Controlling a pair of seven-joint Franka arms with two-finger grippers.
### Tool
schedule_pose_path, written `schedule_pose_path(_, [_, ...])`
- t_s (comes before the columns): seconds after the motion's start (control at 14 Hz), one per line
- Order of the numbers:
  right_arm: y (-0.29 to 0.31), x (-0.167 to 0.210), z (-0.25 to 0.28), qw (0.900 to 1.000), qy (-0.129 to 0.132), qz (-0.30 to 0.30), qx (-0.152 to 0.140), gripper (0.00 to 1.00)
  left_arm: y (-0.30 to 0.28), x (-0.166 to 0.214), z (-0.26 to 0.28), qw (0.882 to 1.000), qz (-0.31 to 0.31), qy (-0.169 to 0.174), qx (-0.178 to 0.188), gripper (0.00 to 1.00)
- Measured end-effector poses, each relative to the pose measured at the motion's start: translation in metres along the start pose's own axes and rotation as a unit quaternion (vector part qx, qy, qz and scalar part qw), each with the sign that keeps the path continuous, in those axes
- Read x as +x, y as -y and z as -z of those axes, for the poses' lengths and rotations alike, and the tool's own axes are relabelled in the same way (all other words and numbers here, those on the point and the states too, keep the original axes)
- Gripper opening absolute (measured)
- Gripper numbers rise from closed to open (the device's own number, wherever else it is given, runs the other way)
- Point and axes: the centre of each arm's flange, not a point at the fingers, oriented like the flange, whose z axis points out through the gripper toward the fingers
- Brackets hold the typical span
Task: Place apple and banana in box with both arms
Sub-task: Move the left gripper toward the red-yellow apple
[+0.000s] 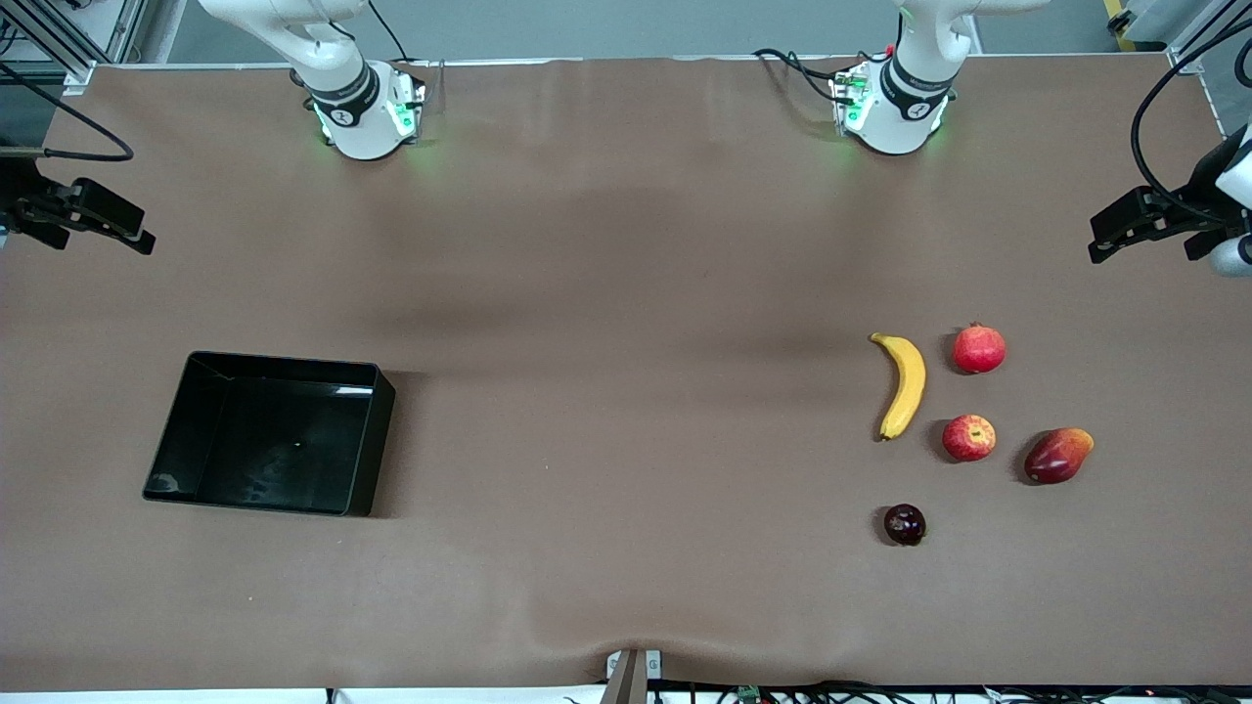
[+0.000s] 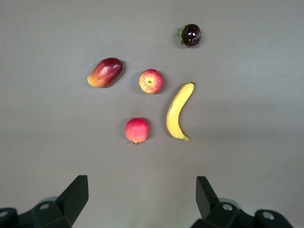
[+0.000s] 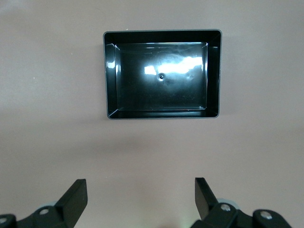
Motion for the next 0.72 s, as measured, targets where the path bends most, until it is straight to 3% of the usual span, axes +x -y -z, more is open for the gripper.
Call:
schedule_pose_path(0.57, [0.0,0.0,0.0,1.0,0.0,0.0,0.0,1.0,0.01,0.001,-0.002,1.0,0.01,0.001,-0.001,1.0])
schedule_pose_path(0.72, [0.002,0.0,0.0,1.0,0.0,0.001,0.0,1.0,0.02,0.004,-0.008,1.0,0.02,0.008,-0.02,1.0])
